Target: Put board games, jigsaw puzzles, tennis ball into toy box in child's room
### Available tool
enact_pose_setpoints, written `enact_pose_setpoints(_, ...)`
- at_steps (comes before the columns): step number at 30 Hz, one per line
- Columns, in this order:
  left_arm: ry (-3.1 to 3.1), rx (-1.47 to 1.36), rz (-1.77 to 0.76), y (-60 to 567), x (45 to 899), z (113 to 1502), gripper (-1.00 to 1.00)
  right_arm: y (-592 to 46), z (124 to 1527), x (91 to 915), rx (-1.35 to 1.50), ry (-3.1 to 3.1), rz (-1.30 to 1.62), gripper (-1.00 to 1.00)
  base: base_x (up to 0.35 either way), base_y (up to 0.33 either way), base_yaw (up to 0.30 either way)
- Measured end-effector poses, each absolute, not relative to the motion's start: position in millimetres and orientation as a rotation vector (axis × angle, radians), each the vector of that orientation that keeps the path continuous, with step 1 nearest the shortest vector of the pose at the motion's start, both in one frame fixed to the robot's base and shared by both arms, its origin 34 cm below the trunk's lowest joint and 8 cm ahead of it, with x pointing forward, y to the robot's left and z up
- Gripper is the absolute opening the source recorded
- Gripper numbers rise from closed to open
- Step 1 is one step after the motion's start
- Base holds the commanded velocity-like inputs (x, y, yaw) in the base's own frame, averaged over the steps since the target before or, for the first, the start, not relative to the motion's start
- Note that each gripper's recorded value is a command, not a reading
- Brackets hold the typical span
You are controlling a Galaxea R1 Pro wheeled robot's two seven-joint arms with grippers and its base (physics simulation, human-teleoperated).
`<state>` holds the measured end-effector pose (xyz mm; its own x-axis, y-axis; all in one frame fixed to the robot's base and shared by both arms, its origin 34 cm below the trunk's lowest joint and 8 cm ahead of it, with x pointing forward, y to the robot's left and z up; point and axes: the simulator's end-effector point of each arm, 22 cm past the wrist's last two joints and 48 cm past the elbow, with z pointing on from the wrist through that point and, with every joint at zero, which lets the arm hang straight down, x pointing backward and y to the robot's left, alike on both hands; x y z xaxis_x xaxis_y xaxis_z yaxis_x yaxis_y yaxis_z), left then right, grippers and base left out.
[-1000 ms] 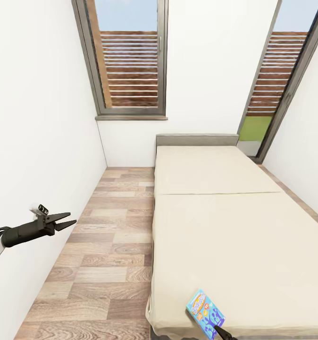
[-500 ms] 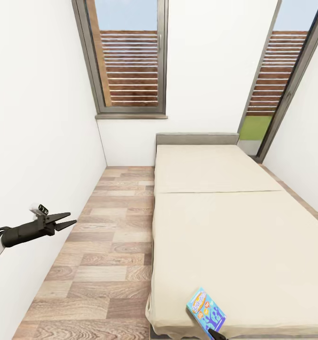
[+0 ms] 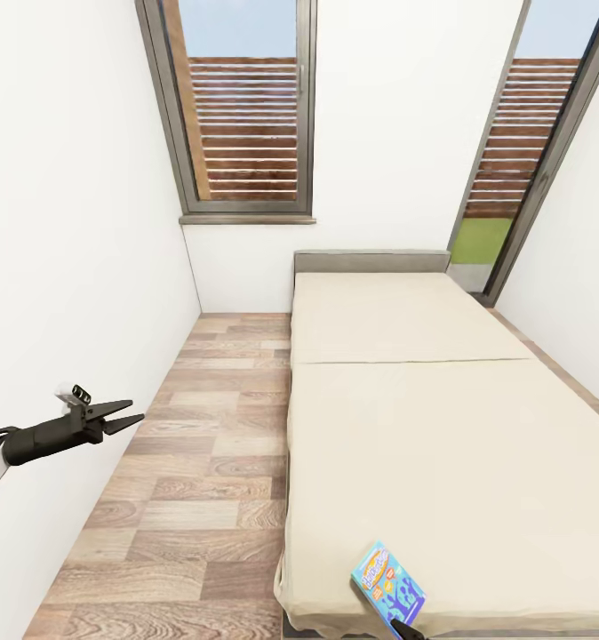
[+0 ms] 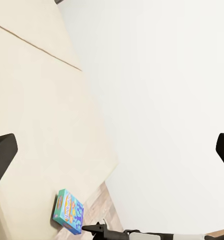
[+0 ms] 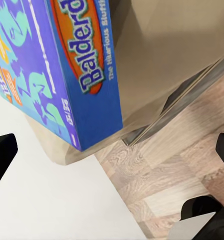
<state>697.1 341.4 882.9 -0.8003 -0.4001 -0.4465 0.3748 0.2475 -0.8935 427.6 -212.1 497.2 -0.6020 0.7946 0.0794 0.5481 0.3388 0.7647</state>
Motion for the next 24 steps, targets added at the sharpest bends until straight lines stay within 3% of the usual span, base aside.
enact_pose_setpoints(24,1.907,-0.024,-1.615,341.6,696.7,882.3,1.00,-212.6,497.2,428.0,1.200,2.297,1.130,1.00,0.040,0.000,0.000)
